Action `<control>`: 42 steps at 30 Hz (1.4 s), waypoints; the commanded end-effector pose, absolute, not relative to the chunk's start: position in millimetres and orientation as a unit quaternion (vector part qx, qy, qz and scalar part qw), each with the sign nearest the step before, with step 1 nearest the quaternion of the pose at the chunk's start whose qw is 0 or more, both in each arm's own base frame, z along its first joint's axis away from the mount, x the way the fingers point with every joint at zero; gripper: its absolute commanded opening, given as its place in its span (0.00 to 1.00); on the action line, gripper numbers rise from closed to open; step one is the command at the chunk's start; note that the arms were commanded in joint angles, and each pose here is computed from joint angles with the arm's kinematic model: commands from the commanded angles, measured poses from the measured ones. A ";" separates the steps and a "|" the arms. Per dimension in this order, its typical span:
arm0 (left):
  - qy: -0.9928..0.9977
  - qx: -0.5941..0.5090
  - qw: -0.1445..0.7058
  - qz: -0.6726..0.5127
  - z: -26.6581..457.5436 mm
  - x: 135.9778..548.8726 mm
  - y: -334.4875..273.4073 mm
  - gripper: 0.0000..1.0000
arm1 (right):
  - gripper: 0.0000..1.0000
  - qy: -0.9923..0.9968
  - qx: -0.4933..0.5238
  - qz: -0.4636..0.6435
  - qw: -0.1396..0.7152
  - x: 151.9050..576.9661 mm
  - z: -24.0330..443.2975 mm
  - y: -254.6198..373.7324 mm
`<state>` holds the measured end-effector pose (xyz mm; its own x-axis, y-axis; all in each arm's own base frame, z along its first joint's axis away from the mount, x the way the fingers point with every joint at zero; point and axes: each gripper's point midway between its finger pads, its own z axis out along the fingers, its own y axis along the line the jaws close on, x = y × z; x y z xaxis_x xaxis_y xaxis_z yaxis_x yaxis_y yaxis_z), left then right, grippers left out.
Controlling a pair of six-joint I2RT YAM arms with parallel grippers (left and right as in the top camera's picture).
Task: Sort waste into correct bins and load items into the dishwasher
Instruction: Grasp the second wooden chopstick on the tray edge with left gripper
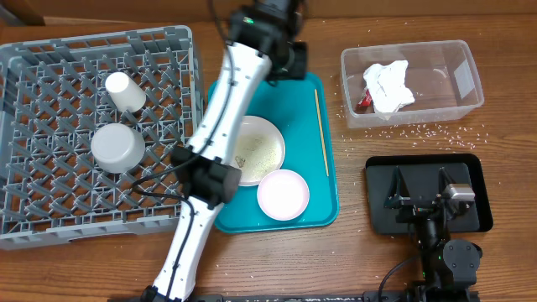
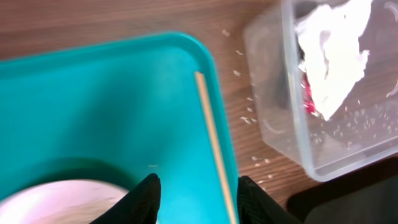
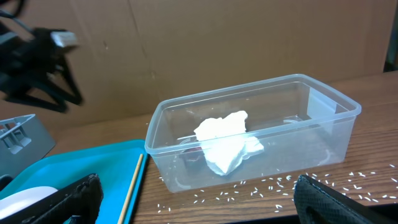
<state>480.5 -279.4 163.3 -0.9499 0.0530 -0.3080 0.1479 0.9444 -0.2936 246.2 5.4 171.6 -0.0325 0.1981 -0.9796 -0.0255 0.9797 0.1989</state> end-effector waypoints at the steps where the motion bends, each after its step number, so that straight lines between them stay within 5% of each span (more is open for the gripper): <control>1: 0.982 0.012 0.149 -0.118 143.7 470.1 -299.5 0.42 | 1.00 0.713 0.062 0.074 0.695 246.5 169.6 3.3; 42: 0.984 -0.018 0.167 -0.062 37.9 474.2 -331.1 0.32 | 1.00 0.713 0.062 0.074 0.695 246.5 169.6 3.3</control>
